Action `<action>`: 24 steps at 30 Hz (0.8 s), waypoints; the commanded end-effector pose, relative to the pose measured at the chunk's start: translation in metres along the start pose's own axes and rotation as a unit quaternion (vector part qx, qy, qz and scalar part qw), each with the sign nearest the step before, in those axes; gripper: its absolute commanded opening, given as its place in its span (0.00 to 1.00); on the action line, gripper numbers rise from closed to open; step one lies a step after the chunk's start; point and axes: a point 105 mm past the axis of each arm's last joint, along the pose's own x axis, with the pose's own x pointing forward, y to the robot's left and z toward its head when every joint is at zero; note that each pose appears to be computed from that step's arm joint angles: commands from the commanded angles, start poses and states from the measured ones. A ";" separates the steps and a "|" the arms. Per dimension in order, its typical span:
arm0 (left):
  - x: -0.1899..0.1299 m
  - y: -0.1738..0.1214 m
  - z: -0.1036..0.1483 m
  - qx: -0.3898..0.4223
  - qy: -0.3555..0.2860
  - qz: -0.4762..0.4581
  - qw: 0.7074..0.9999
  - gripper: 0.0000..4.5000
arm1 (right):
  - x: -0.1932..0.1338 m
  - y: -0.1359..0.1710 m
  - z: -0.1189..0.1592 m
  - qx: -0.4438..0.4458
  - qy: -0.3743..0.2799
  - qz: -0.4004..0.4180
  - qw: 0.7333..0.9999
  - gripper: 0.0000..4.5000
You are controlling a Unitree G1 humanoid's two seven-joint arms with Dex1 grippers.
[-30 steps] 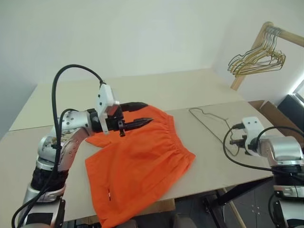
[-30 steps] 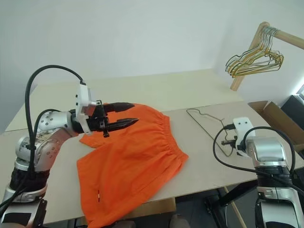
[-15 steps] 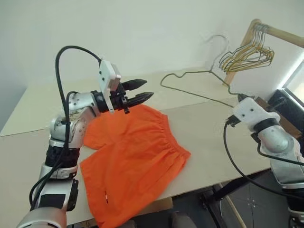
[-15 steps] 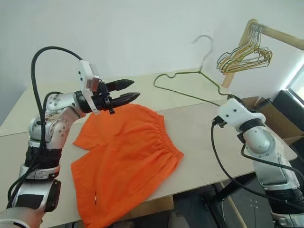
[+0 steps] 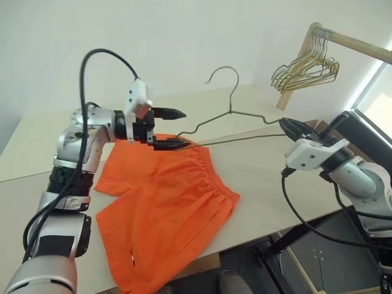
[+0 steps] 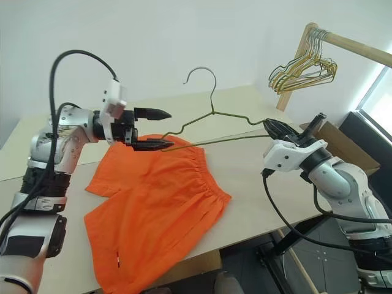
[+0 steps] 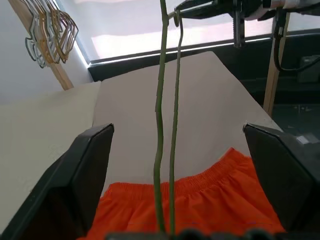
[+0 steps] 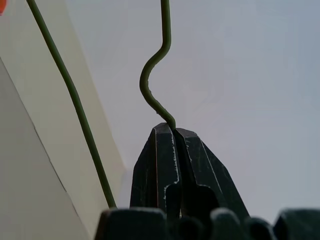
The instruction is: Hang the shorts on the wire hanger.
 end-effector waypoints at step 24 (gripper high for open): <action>0.015 0.004 -0.034 0.020 0.116 -0.022 0.993 0.88 | 0.002 -0.026 0.018 -0.044 -0.034 -0.008 0.998 0.00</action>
